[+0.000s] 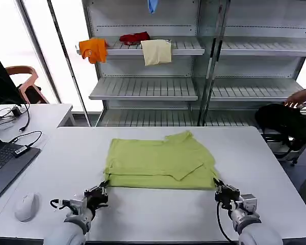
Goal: Fold and organize the clothes.
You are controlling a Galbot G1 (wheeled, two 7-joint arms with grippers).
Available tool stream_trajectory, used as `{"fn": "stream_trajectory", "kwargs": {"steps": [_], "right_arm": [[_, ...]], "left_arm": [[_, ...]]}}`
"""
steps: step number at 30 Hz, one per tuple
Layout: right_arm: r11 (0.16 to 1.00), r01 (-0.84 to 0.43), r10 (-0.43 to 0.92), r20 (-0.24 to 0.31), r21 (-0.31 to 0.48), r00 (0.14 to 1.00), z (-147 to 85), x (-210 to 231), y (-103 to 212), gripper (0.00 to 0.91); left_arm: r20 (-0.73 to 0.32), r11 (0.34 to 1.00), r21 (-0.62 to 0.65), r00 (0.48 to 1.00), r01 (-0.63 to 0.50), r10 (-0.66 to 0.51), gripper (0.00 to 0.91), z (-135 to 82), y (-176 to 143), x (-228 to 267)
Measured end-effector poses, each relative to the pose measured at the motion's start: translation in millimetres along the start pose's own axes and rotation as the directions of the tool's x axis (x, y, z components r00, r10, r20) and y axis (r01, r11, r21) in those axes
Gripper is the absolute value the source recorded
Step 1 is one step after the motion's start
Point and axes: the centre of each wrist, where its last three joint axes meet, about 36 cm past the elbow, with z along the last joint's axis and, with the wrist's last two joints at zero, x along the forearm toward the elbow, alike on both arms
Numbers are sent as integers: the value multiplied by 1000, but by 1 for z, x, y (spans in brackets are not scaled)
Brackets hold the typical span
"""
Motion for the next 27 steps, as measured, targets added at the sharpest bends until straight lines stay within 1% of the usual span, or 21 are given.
{"fn": "stream_trajectory", "kwargs": {"steps": [9, 15, 16, 17, 18, 24, 27], "right_arm": [[999, 26, -27, -57, -21, 998, 9, 51, 27, 0], [999, 30, -33, -94, -39, 995, 13, 74, 39, 0], [999, 29, -33, -99, -41, 995, 13, 77, 40, 131], [999, 26, -30, -104, -43, 994, 13, 80, 42, 715], [999, 21, -26, -107, -46, 994, 14, 81, 43, 907], [999, -4, -1, -110, -43, 994, 10, 93, 46, 907], [999, -12, 8, -97, -37, 995, 6, 97, 46, 907]], "left_arm": [[-42, 999, 46, 999, 3, -1, 0, 6, -1, 72], [-79, 998, 52, 996, 37, -33, 0, 9, 3, 99], [-83, 998, 51, 996, 42, -37, 20, 8, 3, 102], [-87, 998, 50, 995, 46, -42, 393, 9, 3, 104], [-90, 997, 51, 995, 50, -45, 907, 9, 3, 107], [-97, 995, 51, 992, 81, -76, 907, 6, 0, 119], [-92, 994, 52, 992, 96, -91, 907, 3, -2, 124]]}}
